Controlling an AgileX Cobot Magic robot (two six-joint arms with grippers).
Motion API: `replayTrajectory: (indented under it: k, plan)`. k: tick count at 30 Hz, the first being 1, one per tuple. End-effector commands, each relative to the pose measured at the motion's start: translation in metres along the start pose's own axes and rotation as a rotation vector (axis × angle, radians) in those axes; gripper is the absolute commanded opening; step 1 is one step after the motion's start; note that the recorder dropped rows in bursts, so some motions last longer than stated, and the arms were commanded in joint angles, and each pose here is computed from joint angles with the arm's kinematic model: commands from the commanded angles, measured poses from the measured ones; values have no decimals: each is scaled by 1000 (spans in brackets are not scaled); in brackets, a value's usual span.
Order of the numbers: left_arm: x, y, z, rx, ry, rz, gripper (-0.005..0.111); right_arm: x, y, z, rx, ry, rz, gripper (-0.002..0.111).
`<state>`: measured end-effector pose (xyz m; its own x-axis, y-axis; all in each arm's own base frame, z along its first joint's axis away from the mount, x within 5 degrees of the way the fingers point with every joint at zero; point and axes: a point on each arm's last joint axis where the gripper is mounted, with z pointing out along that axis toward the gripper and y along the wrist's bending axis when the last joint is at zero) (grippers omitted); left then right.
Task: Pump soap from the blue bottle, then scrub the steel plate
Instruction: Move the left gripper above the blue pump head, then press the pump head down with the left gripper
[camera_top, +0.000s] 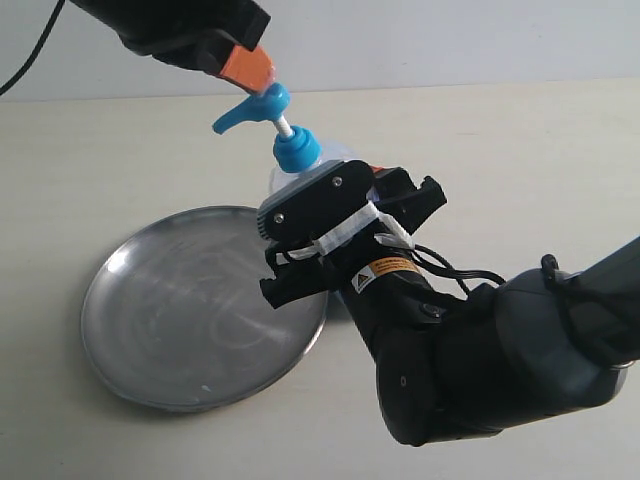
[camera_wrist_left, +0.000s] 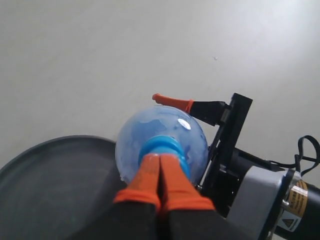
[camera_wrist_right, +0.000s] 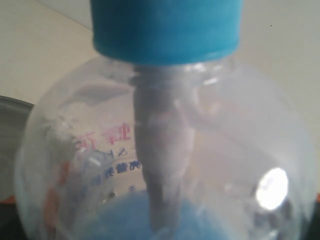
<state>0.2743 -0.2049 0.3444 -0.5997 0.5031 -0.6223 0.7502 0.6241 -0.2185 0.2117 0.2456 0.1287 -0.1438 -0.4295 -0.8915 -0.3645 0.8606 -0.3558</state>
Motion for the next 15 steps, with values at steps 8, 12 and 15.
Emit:
replayTrajectory:
  k: [8,12,15]
  plan:
    - [0,1,9,20,20,-21,0,-3,2,0,-19,-18,-1,0]
    - [2,0,9,31,44,-21,0,-4,2,0,-22,-21,-4,0]
    - [3,-1,9,34,51,-21,0,-4,3,0,-31,-28,-11,0]
